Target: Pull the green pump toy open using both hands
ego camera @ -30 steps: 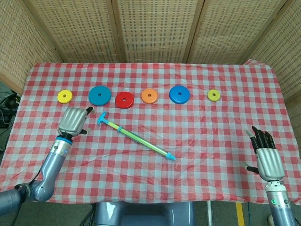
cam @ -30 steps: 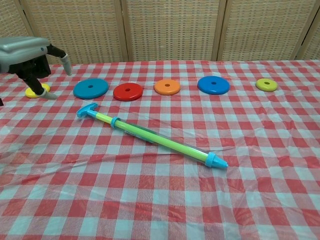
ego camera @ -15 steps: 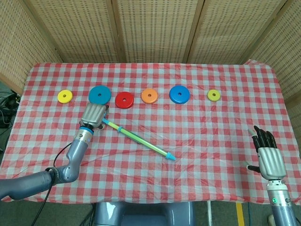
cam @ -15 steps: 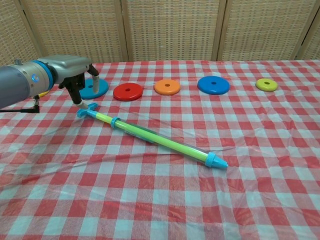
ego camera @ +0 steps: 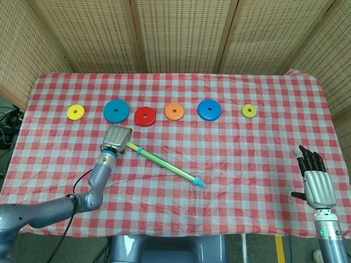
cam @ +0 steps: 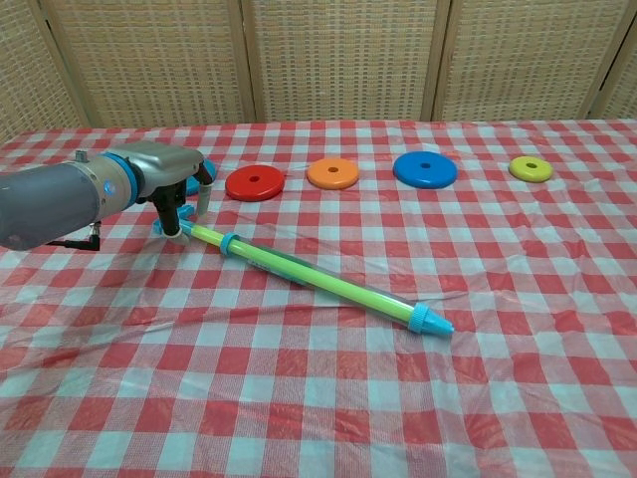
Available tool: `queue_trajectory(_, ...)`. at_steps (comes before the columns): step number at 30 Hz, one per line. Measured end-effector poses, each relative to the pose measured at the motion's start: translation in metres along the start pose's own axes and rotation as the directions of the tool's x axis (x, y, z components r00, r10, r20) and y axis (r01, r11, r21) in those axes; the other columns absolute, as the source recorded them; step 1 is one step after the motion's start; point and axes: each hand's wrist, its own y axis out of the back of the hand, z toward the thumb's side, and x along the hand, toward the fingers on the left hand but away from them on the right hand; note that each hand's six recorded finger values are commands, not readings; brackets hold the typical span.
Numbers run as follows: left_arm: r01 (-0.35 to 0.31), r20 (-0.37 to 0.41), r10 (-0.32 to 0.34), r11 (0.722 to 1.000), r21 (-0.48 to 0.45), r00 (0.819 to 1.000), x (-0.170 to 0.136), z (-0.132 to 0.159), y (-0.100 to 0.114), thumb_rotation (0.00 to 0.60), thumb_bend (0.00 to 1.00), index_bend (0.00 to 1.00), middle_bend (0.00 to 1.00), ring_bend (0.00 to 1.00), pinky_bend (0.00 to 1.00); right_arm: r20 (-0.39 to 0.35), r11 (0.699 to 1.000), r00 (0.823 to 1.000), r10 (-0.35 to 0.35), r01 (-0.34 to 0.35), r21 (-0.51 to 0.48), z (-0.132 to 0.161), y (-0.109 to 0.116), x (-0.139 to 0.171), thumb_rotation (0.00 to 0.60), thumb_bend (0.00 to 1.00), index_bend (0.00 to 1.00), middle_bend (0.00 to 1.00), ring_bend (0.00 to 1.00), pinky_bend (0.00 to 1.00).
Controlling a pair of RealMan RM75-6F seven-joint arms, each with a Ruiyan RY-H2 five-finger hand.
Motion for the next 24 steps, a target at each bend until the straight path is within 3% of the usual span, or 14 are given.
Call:
queue_trajectory(9, 0.009, 0.007, -0.009, 1.000, 0.007, 1.000, 0.005, 0.012, -0.006, 0.600, 0.19, 0.48, 0.93, 0.85, 0.73, -0.001, 1.000, 1.000, -0.006, 0.006, -0.009, 0.000, 0.002, 0.000, 0.600, 0.13, 0.04, 0.00, 0.00, 0.00)
queue_trajectory(13, 0.018, 0.007, -0.018, 1.000, 0.013, 1.000, 0.008, 0.018, -0.008, 0.600, 0.26, 0.48, 0.93, 0.85, 0.73, 0.006, 1.000, 1.000, -0.006, 0.006, -0.015, -0.002, 0.003, 0.000, 0.600, 0.13, 0.04, 0.00, 0.00, 0.00)
queue_trajectory(18, 0.022, 0.014, -0.022, 0.999, 0.024, 1.000, 0.010, 0.027, -0.010, 0.600, 0.26, 0.48, 0.93, 0.85, 0.73, 0.003, 1.000, 1.000, -0.009, 0.009, -0.019, -0.002, 0.004, 0.000, 0.600, 0.13, 0.04, 0.00, 0.00, 0.00)
queue_trajectory(24, 0.023, 0.022, -0.024, 0.999, 0.034, 0.999, 0.010, 0.034, -0.013, 0.600, 0.40, 0.58, 0.93, 0.85, 0.73, 0.003, 1.000, 1.000, -0.009, 0.009, -0.022, -0.002, 0.004, 0.000, 0.600, 0.13, 0.04, 0.00, 0.00, 0.00)
